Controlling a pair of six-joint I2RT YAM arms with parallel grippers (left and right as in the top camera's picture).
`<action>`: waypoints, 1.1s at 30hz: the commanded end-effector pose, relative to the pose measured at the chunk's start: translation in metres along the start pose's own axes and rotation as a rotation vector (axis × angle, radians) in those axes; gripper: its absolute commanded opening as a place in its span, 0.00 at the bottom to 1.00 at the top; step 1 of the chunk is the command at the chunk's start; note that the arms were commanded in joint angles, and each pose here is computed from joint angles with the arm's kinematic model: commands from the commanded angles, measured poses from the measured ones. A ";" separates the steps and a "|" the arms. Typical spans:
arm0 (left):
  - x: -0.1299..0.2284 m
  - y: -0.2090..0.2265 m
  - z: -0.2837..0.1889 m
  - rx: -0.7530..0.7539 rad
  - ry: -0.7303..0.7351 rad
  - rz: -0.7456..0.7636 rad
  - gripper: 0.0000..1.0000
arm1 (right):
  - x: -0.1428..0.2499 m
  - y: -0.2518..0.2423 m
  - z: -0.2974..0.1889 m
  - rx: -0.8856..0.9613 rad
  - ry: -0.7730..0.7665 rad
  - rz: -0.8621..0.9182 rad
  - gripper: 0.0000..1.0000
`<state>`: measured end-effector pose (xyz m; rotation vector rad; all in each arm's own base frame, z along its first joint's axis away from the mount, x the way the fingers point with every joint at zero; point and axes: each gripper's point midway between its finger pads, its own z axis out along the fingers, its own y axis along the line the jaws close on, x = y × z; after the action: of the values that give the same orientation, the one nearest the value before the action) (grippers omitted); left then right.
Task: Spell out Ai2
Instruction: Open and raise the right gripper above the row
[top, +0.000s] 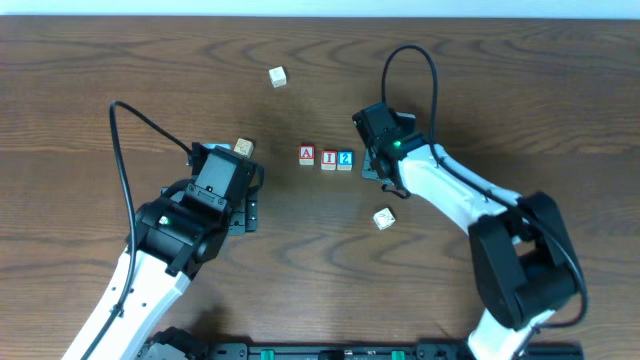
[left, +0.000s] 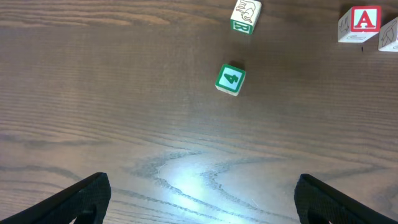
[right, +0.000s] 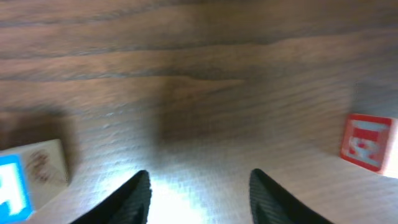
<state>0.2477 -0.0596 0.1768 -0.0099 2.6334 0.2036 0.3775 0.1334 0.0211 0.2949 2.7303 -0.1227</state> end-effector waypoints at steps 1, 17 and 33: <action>-0.003 0.005 -0.002 -0.021 -0.016 0.000 0.95 | -0.003 0.001 0.003 -0.033 0.013 0.018 0.47; -0.007 0.003 -0.002 -0.014 -0.033 -0.018 0.95 | -0.024 0.024 0.001 -0.131 -0.061 0.045 0.42; -0.012 0.001 -0.002 -0.005 -0.049 -0.068 0.95 | -0.011 0.044 0.010 -0.195 -0.017 0.065 0.41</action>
<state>0.2541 -0.0631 0.1800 -0.0546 2.6032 0.1709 0.4033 0.1647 0.0182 0.3144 2.6767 0.1362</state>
